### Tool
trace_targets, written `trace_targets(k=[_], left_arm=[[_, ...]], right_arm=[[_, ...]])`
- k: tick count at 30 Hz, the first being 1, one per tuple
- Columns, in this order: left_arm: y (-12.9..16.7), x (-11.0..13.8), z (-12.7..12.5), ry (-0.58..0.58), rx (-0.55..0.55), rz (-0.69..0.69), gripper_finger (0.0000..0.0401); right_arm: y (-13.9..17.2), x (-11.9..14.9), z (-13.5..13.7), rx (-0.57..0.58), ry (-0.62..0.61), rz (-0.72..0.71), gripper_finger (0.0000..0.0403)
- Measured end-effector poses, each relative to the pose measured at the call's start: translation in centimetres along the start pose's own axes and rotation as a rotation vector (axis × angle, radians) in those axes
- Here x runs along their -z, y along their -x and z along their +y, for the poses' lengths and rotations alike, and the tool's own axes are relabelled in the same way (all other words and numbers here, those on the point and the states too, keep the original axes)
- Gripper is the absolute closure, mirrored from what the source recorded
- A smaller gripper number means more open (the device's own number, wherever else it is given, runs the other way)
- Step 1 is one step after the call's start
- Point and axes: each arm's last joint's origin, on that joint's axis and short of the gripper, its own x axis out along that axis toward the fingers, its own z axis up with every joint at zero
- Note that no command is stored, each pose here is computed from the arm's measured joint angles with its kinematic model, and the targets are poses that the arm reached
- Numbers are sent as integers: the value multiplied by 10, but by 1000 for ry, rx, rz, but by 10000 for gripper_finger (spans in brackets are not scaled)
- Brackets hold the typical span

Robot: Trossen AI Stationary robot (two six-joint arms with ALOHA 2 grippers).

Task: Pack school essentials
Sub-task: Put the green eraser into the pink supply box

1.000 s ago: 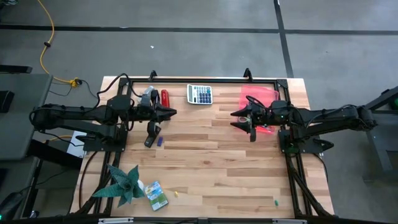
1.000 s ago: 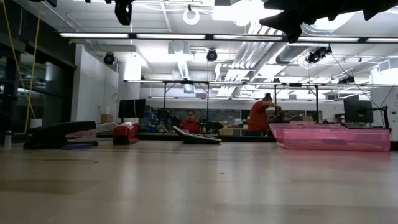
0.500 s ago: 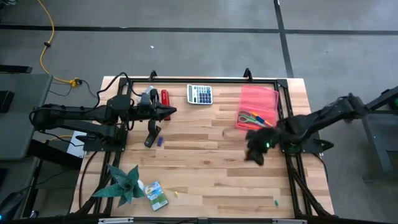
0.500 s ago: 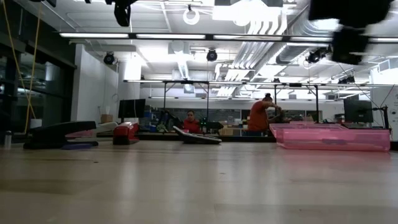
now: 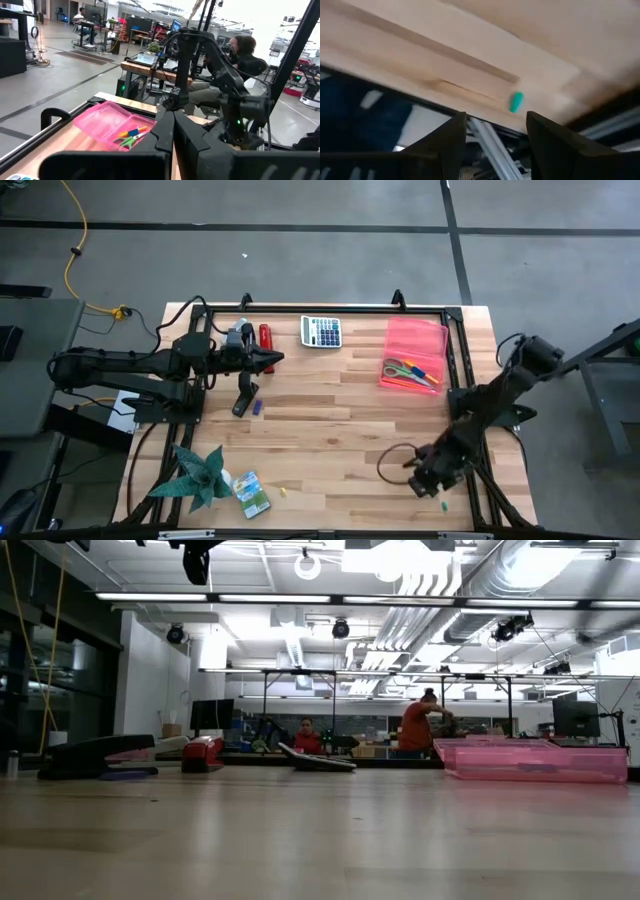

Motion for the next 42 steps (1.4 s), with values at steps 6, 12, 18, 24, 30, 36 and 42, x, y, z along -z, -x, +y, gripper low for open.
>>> trace_targets(k=[6,12,18,24,30,36,42], left_arm=[[0,0,-1,0,35,8,401],[0,0,-1,-1,43,9,401],[0,0,-1,-1,43,8,401],[0,-1,2,0,29,3,401],[0,-2,4,0,16,-10,401],[0,-2,4,-2,23,-9,401],[0,-2,4,-2,24,-9,401]], right_arm=[[-33,4,0,96,-104,31,204],[-53,1,0,154,-135,63,204],[-72,0,2,174,-121,97,204],[-79,0,2,193,-113,108,237],[-79,-1,0,204,-127,87,319],[-79,-3,-2,218,-136,66,361],[-77,-2,-2,213,-115,68,397]])
